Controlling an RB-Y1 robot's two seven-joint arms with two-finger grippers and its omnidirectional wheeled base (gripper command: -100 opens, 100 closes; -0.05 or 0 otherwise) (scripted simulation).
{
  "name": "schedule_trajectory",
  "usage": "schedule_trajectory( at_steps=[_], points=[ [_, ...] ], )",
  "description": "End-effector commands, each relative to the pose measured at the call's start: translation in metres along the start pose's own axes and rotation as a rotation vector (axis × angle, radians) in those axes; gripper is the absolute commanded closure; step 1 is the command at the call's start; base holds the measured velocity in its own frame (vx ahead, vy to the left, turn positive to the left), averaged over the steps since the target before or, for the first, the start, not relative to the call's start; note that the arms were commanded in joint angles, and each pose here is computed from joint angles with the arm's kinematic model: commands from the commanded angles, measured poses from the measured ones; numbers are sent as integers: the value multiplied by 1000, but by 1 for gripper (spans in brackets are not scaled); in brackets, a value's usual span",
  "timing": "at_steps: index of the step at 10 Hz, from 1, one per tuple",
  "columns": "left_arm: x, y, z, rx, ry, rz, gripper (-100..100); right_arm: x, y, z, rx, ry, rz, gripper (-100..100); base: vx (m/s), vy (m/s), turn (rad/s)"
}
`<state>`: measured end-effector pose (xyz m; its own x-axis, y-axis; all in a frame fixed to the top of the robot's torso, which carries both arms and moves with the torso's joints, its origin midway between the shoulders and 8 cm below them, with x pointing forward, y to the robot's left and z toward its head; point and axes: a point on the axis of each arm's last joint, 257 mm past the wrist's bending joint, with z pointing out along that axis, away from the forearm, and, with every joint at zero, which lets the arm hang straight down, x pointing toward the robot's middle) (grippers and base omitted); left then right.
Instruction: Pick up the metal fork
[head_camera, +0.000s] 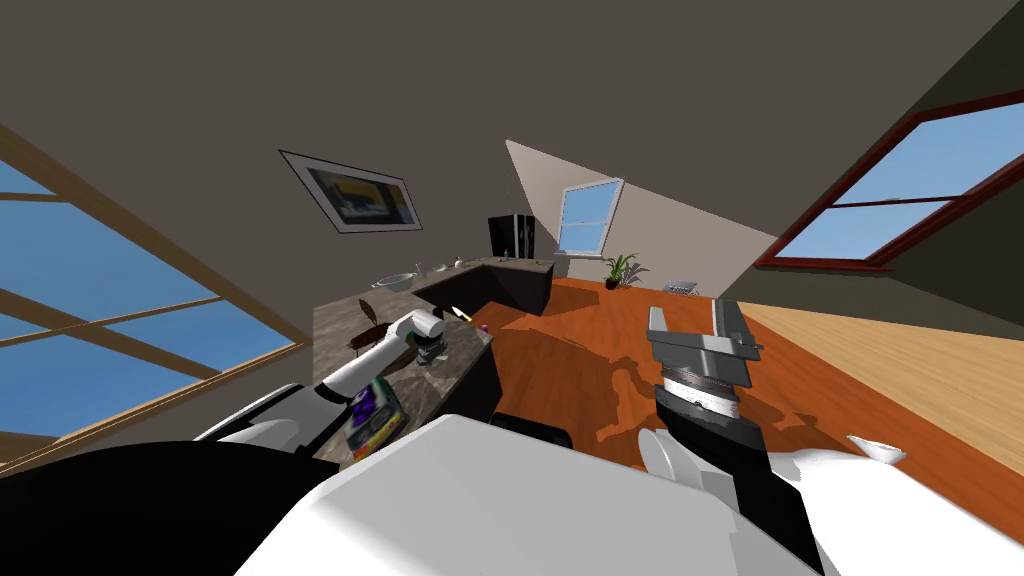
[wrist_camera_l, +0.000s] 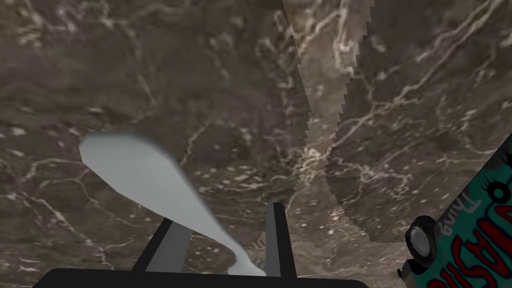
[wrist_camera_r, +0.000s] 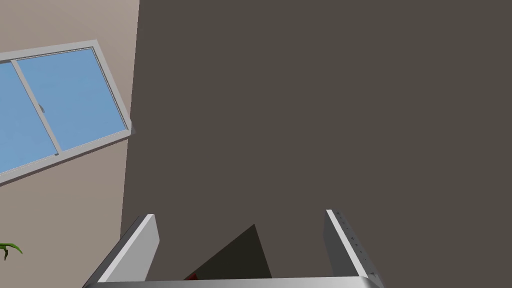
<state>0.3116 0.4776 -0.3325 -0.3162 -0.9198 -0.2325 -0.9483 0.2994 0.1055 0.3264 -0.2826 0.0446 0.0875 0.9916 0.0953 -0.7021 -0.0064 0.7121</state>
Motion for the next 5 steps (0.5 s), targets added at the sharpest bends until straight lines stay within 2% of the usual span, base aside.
schedule_trajectory(
  at_steps=[1,2,3,4,5],
  points=[
    [0,0,0,0,0,0,100,0,0,0,0,0,0,0,0,0,0],
    [0,0,0,0,0,0,0,0,0,0,0,0,0,0,0,0,0],
    [1,-1,-11,3,7,9,100,0,0,0,0,0,0,0,13,13,56],
    [1,0,-6,3,4,5,100,0,0,0,0,0,0,0,10,8,16],
    [1,1,-7,2,4,5,0,0,0,0,0,0,0,0,0,0,0]
  ],
)
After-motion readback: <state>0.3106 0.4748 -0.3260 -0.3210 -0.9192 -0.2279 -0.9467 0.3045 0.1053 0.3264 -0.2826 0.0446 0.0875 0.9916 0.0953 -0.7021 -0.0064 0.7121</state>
